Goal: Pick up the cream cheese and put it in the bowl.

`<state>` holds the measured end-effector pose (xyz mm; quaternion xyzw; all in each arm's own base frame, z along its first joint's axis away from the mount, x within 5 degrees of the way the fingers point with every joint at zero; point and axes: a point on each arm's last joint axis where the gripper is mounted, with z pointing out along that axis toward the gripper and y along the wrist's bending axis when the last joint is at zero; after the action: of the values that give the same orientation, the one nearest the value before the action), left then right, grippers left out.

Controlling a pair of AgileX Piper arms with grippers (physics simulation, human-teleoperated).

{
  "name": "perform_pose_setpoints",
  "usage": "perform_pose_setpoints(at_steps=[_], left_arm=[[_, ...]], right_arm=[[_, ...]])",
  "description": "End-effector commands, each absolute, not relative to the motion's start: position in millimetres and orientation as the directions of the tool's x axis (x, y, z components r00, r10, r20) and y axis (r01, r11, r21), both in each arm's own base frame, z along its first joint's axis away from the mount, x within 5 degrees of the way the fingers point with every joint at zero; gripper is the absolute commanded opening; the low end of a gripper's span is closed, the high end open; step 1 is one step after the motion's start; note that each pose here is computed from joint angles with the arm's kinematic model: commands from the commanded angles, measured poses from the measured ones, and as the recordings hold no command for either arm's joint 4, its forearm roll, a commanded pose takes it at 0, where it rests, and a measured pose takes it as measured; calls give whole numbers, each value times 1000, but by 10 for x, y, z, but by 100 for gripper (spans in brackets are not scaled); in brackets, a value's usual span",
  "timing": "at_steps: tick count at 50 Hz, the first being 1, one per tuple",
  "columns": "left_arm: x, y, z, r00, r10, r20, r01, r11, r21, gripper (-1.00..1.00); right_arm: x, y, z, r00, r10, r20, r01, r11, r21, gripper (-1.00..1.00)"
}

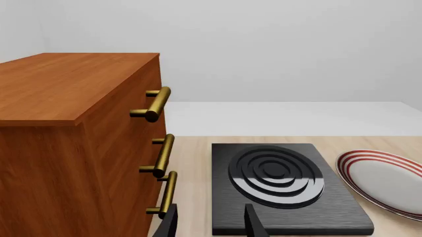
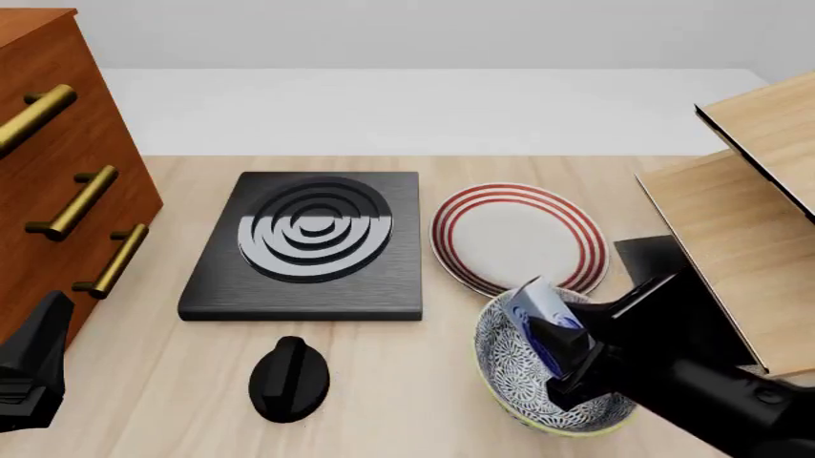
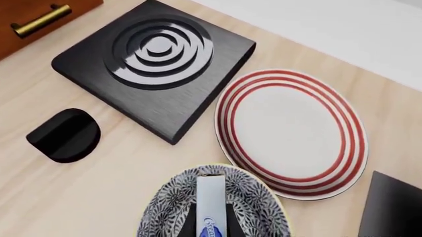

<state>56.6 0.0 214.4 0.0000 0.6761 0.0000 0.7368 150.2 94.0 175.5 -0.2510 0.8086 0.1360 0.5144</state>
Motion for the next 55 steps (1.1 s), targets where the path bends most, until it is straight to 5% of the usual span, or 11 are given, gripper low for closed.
perform_pose_setpoints(at_steps=[1,22,23,43,55], left_arm=[[566,0,2144,86,0,-996,0,1000,0,100],[566,0,2144,86,0,-996,0,1000,0,100],[566,0,2144,86,0,-996,0,1000,0,100],[566,0,2144,86,0,-996,0,1000,0,100],[566,0,2144,86,0,-996,0,1000,0,100]], right_arm=[[1522,945,1728,-350,-253,-902,-538,842,-27,-100],[1526,959,1718,-356,-255,-899,-542,840,-24,-100],[1526,959,1717,-356,-255,-899,-542,840,-24,100],[1510,954,1767,-353,-252,-901,-543,839,-22,100],[1392,889,2252,-277,-238,-931,-553,832,-48,100]])
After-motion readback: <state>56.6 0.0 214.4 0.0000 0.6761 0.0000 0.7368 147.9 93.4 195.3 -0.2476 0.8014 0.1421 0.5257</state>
